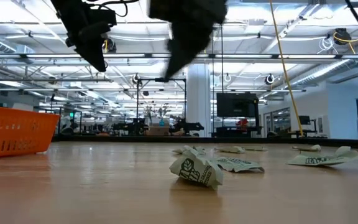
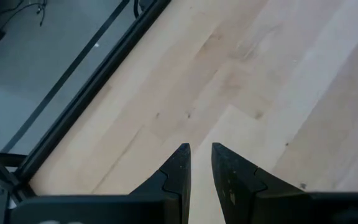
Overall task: Pick and place Stevia / Truvia into bins
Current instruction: Put the white stevia packet into the orange bin
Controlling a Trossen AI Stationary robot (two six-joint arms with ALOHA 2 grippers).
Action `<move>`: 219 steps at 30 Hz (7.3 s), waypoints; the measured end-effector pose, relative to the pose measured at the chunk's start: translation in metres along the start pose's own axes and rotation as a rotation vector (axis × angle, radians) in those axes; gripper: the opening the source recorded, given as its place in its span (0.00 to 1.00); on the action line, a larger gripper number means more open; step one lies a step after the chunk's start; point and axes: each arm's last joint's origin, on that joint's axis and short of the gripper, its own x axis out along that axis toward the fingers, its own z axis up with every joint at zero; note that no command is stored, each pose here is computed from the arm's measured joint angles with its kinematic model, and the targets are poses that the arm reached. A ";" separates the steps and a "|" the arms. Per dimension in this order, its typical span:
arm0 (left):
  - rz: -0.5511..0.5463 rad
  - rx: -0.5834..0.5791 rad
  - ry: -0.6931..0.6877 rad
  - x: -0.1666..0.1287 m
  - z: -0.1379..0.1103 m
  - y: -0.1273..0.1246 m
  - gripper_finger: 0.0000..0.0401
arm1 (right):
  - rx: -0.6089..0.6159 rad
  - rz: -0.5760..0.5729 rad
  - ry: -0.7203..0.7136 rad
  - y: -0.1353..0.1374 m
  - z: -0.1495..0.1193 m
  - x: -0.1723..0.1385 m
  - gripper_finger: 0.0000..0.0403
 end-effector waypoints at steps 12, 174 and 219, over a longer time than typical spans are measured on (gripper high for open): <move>-0.007 -0.014 0.000 -0.001 -0.001 -0.003 0.18 | 0.278 -0.311 0.401 0.001 -0.124 -0.038 0.31; 0.049 -0.095 -0.115 0.010 0.020 0.018 0.18 | 0.644 -0.158 -0.136 -0.002 -0.202 -0.039 0.11; 0.049 -0.098 -0.117 0.010 0.020 0.018 0.18 | 0.348 -0.329 -0.242 -0.003 -0.221 0.028 0.01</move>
